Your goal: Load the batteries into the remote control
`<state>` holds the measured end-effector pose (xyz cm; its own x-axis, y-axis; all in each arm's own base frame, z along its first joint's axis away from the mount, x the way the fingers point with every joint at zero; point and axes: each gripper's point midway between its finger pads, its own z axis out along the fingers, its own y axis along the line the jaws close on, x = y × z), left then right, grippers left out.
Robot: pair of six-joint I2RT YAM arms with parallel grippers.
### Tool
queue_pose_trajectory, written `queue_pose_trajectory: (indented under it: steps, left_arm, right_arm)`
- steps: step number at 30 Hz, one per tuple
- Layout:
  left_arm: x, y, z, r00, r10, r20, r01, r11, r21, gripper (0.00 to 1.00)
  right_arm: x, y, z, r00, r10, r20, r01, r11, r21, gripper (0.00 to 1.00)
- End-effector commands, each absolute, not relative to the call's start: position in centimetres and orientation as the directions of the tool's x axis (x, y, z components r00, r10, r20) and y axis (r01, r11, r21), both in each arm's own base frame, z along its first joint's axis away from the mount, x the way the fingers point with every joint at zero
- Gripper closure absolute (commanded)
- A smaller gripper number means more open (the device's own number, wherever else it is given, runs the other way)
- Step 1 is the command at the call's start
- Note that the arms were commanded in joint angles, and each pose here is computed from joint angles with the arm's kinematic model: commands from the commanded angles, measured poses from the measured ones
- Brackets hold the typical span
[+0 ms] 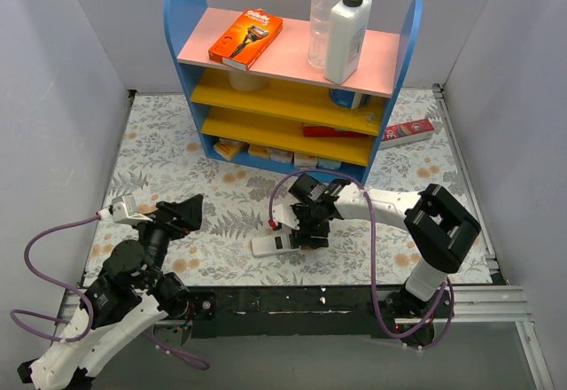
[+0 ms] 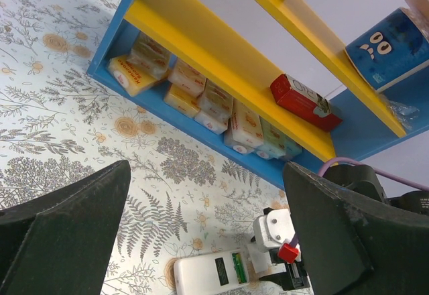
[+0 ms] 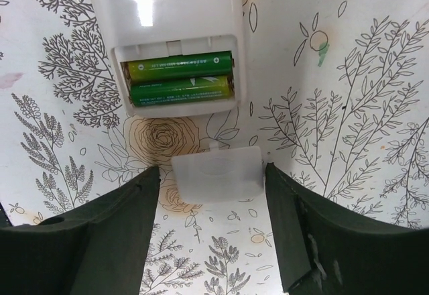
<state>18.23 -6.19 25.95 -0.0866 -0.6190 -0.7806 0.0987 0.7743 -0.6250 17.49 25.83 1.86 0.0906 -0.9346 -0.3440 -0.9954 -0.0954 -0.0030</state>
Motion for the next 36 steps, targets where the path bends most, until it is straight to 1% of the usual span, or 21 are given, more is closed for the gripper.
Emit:
queue_pose_trajectory:
  steps: [1,11,17,22,25,28,36]
  left_arm:
    - [18.6,-5.9,25.5,-0.081,-0.597,-0.798,0.069,0.796,-0.602,0.02]
    - [18.6,-6.0,25.4,-0.082,-0.596,-0.799,0.070,0.796,-0.601,0.02]
    - [18.7,-5.9,25.5,-0.079,-0.597,-0.798,0.071,0.795,-0.602,0.02]
    - [18.7,-6.0,25.5,-0.081,-0.596,-0.799,0.073,0.796,-0.601,0.02]
    - [18.7,-6.0,25.6,-0.080,-0.596,-0.799,0.074,0.796,-0.601,0.02]
    - [18.7,-6.0,25.6,-0.077,-0.597,-0.799,0.072,0.796,-0.601,0.02]
    - [18.7,-5.9,25.7,-0.073,-0.598,-0.798,0.074,0.795,-0.602,0.02]
  right_arm:
    - [15.7,22.9,0.3,0.053,-0.970,-0.237,-0.996,-0.069,0.059,0.31]
    - [15.9,22.2,0.3,0.020,-0.976,-0.218,-0.999,-0.029,0.037,0.30]
    - [15.8,22.3,0.3,0.011,-0.976,-0.219,-0.999,-0.020,0.041,0.33]
    - [15.8,22.1,0.3,0.002,-0.978,-0.208,-0.999,-0.011,0.040,0.47]
    - [16.0,22.2,0.7,0.001,-0.977,-0.211,-0.999,-0.007,0.031,0.53]
    - [16.4,22.7,1.7,0.009,-0.976,-0.218,-1.000,-0.011,0.009,0.55]
    - [17.2,24.9,5.0,0.072,-0.967,-0.244,-0.995,-0.052,-0.085,0.57]
